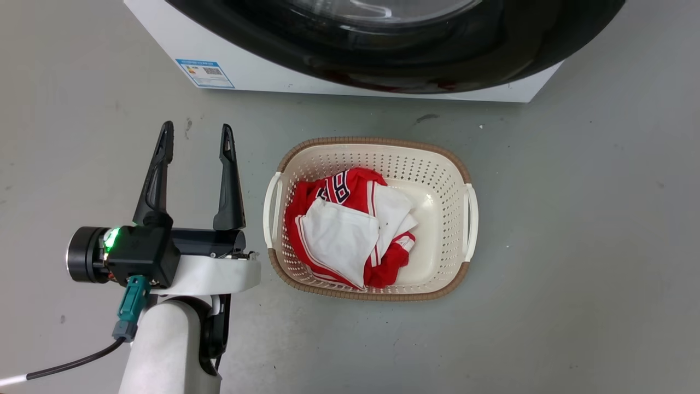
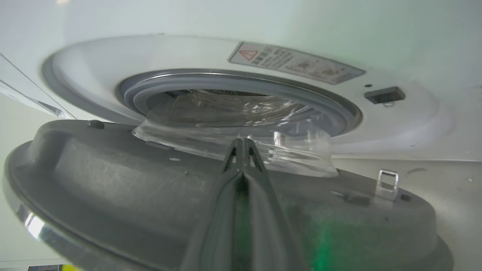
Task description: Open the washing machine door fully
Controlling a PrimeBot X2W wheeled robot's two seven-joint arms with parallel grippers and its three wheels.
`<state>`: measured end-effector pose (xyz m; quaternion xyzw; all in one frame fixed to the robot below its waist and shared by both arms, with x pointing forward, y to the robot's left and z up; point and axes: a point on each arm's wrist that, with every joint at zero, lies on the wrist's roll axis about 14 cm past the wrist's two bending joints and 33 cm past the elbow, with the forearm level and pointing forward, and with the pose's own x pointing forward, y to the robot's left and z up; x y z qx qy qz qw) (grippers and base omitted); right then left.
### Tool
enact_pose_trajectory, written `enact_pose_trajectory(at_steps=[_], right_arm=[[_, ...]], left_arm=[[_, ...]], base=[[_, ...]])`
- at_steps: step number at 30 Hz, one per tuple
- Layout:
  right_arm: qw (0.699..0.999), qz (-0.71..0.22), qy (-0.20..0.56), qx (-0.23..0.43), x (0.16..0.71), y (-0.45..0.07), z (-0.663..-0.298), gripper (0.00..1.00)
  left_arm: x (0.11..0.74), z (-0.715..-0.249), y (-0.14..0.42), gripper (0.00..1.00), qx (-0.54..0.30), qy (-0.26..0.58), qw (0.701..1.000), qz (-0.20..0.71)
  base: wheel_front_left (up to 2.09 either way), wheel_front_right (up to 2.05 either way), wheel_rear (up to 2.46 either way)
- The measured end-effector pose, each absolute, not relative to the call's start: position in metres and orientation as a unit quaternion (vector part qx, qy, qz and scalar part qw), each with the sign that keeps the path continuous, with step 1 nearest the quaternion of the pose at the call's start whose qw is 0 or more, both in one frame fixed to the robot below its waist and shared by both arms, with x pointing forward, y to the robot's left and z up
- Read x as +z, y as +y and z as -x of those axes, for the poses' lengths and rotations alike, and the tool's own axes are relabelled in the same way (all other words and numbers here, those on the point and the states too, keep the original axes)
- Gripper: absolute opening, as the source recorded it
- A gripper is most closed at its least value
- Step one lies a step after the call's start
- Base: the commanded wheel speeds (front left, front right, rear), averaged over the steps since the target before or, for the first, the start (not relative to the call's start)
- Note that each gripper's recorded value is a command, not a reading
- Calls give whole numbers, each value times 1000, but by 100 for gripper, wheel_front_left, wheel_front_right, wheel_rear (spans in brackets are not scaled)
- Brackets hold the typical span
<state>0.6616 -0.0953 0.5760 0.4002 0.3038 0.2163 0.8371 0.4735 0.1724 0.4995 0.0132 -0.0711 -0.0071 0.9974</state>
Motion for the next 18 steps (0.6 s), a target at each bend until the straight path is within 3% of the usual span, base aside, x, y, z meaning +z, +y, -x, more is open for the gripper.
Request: enact_pose_trajectory(at_steps=[18], right_arm=[[773,-383,398,313,574,-51,-563,0]], left_arm=[[533,-447,165,100,-20,-101,995,-6]], base=[[0,0,0]])
